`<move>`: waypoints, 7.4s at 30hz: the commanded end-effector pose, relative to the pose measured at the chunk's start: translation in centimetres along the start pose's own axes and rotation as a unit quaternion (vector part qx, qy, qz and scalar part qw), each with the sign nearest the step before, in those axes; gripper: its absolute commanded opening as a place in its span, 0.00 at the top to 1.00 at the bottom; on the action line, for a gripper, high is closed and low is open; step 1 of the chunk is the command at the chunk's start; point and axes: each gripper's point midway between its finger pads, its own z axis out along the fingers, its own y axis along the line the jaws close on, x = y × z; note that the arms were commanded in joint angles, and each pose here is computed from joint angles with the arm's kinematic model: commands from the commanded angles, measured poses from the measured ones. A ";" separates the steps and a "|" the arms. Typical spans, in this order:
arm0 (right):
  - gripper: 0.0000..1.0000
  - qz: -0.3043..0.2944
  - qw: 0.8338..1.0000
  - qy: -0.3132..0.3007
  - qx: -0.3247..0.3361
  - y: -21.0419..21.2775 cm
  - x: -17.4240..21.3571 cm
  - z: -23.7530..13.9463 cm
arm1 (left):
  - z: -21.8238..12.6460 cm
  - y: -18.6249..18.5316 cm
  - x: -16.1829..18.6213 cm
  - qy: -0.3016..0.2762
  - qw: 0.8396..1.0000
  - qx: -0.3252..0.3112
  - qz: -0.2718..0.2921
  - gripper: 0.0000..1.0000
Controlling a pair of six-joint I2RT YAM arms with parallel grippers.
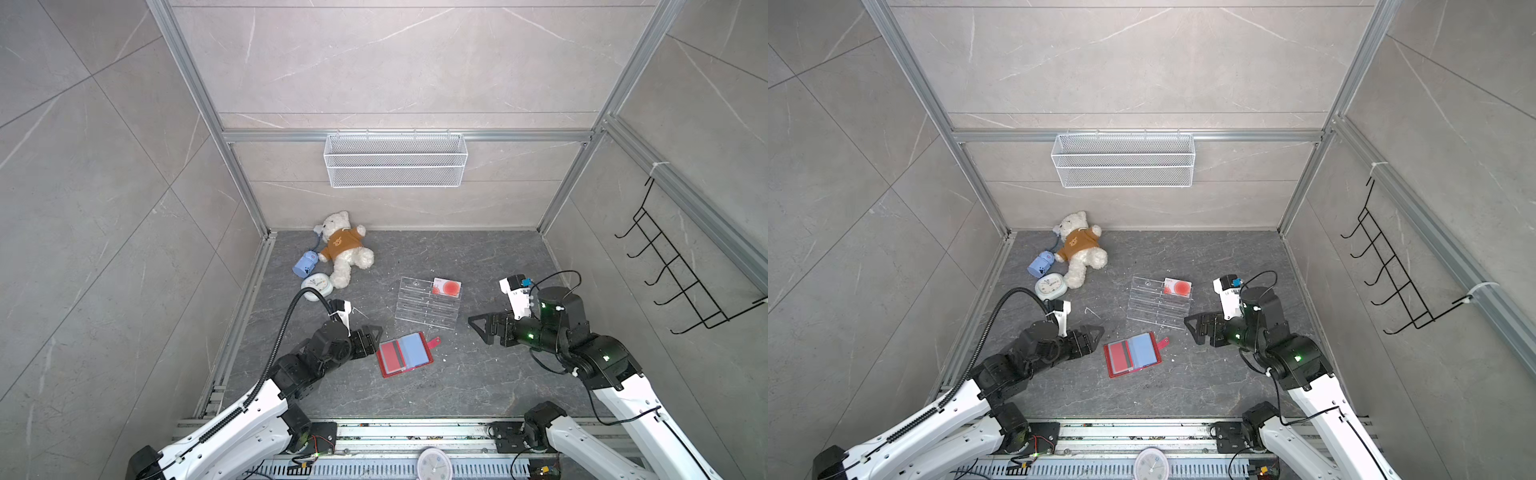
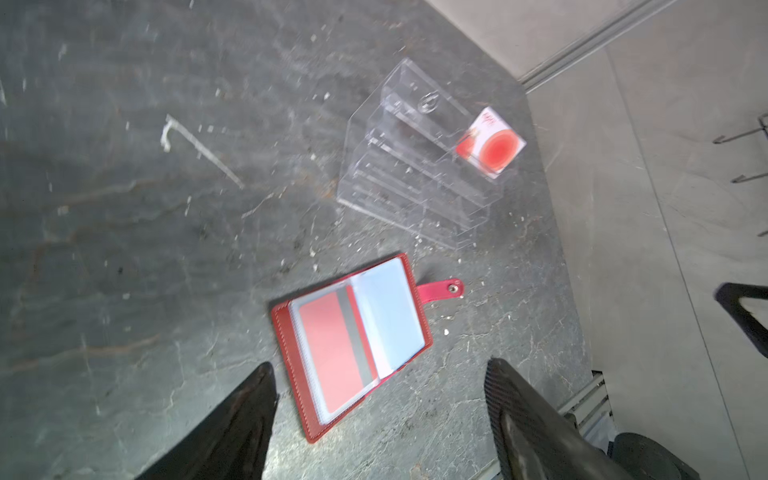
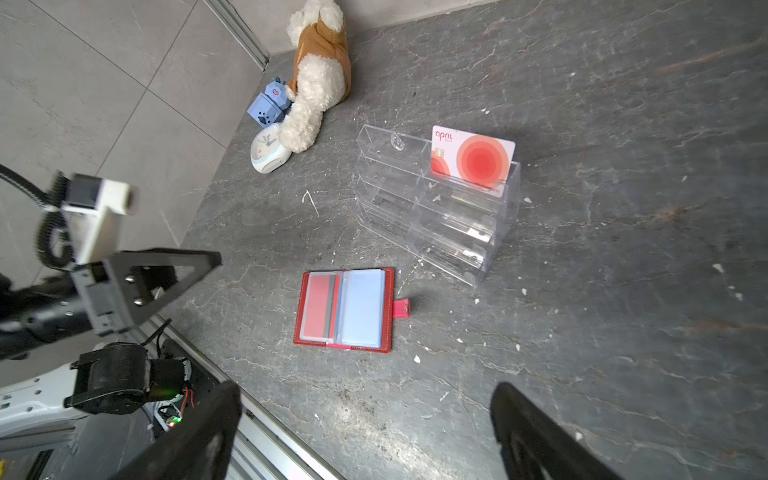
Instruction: Take the credit cards out of the card holder
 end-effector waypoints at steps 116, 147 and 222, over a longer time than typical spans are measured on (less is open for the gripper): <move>0.00 0.046 0.981 0.188 -0.025 4.3 10.7 16.8 | 8.2 -0.5 5.8 0.072 0.966 0.123 -0.213 1.00; 0.00 0.009 0.969 0.230 0.086 4.9 14.5 21.0 | 7.4 -0.7 5.9 0.074 0.973 0.118 -0.185 1.00; 0.01 -0.002 0.975 0.179 0.132 4.5 14.7 21.1 | 7.1 -0.9 6.3 0.083 0.974 0.123 -0.171 1.00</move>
